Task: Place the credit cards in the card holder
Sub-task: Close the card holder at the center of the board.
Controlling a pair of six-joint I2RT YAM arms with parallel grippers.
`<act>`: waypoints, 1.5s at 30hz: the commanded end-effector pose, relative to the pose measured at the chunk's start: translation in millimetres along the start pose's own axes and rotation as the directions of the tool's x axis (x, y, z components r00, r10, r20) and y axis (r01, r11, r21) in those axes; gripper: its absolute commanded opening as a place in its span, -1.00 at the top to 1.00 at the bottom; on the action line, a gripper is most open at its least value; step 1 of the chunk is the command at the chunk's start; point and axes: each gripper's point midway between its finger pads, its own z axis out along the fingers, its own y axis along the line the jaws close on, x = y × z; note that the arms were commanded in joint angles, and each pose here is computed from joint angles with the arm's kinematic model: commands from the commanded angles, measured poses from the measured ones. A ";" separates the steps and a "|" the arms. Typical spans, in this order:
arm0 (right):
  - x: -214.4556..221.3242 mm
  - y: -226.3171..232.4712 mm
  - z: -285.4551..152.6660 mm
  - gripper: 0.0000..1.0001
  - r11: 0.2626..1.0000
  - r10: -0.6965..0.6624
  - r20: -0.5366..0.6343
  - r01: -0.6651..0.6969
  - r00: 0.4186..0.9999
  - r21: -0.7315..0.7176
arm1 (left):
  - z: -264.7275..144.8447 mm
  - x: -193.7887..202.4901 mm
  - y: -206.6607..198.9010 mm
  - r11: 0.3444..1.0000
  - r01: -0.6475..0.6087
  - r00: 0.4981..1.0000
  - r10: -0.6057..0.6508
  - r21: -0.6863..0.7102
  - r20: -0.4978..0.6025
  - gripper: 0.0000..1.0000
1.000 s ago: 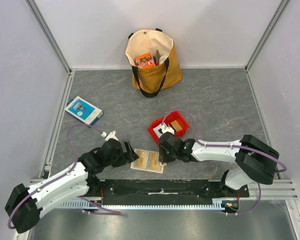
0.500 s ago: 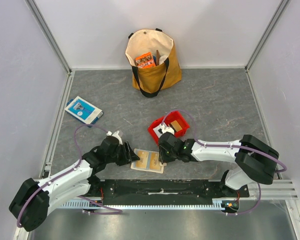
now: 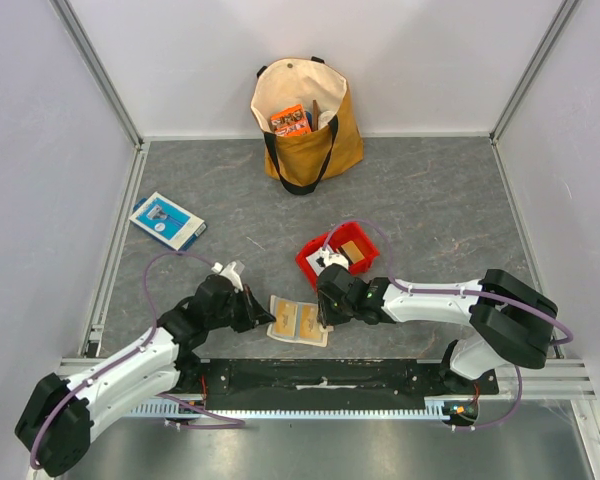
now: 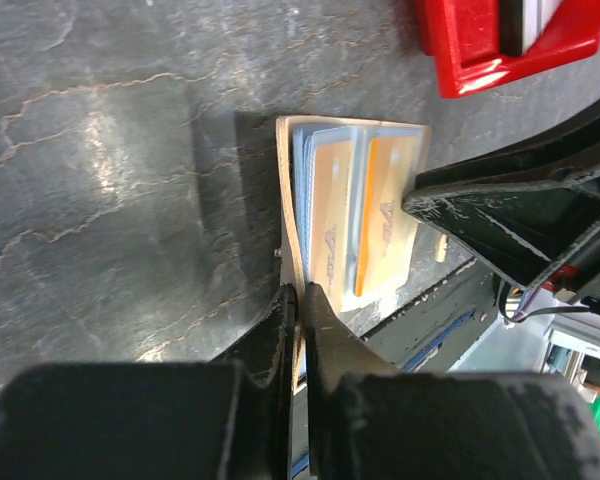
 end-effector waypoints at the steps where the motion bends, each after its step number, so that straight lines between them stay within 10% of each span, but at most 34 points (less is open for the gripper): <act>1: 22.4 -36.4 10.1 0.39 0.990 -0.009 -0.053 0.016 0.999 0.141 | -8.0 -11.9 -40.6 0.990 -0.033 0.999 0.032 0.136 0.011 0.93; 23: -26.5 -19.0 -36.4 0.10 0.989 0.144 0.225 -0.146 0.964 -0.006 | 1.8 -15.2 -54.6 0.975 -0.217 0.965 0.208 -0.041 -0.158 0.96; 45: 2.1 -15.2 -51.9 -0.01 0.987 0.152 0.116 -0.143 0.982 -0.079 | -11.4 -29.8 -39.8 0.891 -0.310 0.951 0.291 -0.330 -0.107 0.97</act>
